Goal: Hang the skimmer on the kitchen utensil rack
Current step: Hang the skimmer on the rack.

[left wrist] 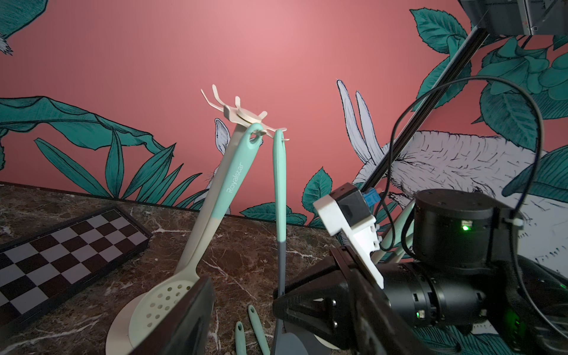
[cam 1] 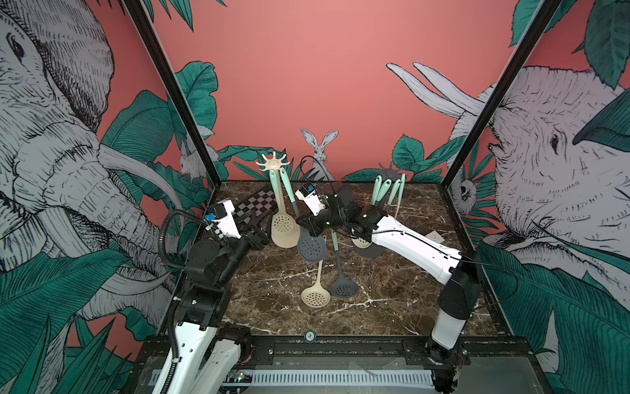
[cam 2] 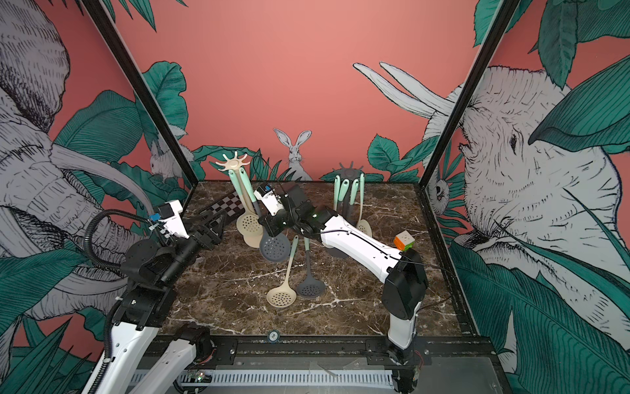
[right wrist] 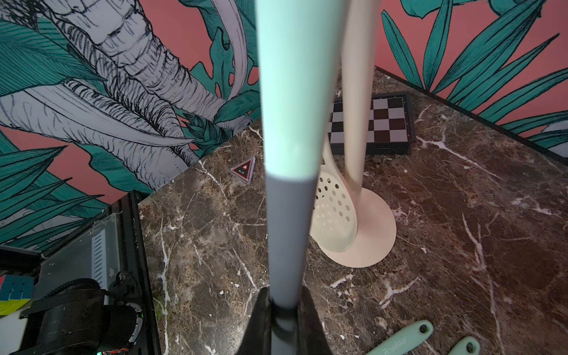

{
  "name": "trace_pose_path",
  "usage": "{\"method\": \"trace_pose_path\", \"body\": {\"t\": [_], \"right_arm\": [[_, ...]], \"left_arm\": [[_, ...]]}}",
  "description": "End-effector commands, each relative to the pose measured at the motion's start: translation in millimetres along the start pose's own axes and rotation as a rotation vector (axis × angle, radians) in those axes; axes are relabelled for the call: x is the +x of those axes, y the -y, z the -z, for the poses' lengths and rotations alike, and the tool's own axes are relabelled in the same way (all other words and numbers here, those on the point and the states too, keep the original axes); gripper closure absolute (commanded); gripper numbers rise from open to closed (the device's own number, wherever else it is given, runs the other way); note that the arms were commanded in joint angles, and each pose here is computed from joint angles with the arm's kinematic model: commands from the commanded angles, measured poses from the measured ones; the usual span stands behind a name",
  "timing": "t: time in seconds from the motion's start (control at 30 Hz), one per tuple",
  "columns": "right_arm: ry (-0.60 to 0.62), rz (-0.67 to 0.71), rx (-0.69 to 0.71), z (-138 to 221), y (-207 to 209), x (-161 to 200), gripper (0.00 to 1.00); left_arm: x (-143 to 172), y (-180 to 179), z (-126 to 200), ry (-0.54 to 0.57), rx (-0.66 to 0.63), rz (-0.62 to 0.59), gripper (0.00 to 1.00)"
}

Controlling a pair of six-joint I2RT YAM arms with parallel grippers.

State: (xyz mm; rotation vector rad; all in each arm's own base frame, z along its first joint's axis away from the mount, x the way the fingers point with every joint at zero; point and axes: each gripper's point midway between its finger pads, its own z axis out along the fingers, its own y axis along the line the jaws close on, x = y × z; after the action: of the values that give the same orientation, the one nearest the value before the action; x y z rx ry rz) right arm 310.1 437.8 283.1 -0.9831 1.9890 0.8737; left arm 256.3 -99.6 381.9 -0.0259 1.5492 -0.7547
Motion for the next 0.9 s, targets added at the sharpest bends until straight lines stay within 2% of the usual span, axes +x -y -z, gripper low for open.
{"method": "trace_pose_path", "body": {"t": [0.0, 0.33, 0.5, 0.6, 0.7, 0.87], "right_arm": [[0.007, 0.024, -0.039, -2.5, -3.7, -5.9, 1.0], [-0.044, 0.022, -0.048, -15.4, -0.3, 4.3, 1.0], [-0.044, -0.001, -0.02, -14.7, 5.6, 11.1, 0.74], [-0.044, -0.009, -0.005, -12.7, 7.7, 15.1, 0.63], [-0.041, -0.011, 0.011, -7.6, 8.8, 18.6, 0.57], [-0.026, -0.007, 0.044, 9.1, 11.0, 32.0, 0.58]], "left_arm": [[-3.1, 2.5, 0.4, 0.02, 0.017, 0.001, 0.29], [0.0, 0.6, 0.2, 0.017, 0.014, 0.007, 0.29], [2.0, -1.0, -0.1, 0.014, 0.01, 0.006, 0.29], [2.7, -2.1, -1.1, 0.014, 0.007, 0.007, 0.29], [3.3, -2.4, -2.1, 0.013, 0.008, 0.009, 0.29], [2.9, -2.4, -2.2, 0.014, 0.008, 0.008, 0.28]]}}
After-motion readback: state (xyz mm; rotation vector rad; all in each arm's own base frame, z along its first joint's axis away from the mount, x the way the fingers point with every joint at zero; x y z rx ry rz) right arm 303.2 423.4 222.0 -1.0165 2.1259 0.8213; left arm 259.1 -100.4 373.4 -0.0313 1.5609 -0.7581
